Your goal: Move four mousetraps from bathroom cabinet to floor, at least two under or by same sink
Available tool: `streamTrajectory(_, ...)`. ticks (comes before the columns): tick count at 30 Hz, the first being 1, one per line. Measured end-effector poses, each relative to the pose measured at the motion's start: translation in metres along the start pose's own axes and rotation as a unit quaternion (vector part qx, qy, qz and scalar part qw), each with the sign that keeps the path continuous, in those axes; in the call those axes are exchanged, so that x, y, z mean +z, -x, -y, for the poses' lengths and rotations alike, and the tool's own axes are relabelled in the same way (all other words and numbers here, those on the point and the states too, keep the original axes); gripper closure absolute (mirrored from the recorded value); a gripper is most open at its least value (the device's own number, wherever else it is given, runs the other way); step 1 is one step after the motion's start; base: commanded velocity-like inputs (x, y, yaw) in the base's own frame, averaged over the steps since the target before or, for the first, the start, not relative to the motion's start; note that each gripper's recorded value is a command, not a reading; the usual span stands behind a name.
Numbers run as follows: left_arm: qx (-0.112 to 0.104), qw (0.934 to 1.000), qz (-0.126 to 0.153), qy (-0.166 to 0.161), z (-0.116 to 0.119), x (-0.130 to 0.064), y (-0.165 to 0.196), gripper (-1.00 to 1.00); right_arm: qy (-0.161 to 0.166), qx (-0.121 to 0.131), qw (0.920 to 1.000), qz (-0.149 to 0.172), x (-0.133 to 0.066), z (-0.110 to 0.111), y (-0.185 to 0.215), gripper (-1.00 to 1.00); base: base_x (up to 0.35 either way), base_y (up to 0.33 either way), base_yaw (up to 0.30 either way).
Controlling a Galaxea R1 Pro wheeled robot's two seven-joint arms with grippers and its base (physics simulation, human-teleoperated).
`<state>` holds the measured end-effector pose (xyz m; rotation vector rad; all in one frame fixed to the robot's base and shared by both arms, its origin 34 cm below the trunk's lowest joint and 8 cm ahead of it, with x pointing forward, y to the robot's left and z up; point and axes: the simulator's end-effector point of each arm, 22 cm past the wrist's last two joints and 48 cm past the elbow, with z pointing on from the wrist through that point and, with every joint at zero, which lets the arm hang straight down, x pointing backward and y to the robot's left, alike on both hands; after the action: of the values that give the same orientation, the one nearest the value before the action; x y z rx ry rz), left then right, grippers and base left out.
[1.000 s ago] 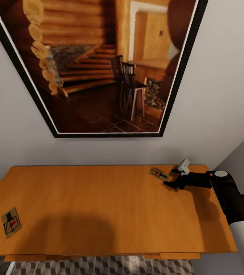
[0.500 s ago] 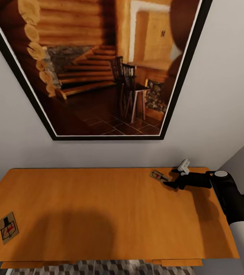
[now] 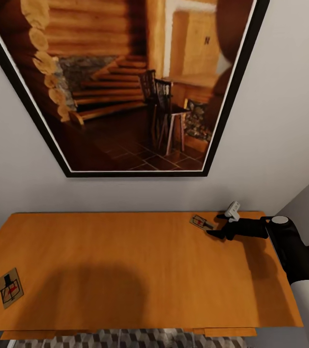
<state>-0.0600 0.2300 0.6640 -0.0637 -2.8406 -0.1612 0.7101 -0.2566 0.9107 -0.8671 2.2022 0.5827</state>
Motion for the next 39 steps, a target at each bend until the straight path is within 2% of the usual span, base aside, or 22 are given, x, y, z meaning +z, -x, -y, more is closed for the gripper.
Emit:
streamTrajectory(19,0.002,0.9999,-0.013,0.0,0.0,-0.002,-0.01,-1.0,0.006,0.002,1.0,-0.003,0.007,0.0,-0.007,-1.0,0.0,0.0,0.0)
streamTrajectory(39,0.002,0.9999,-0.014,-0.001,0.0,-0.002,-0.011,-1.0,0.005,0.001,1.0,-0.003,0.007,0.0,-0.007,-1.0,0.031,0.0,0.0)
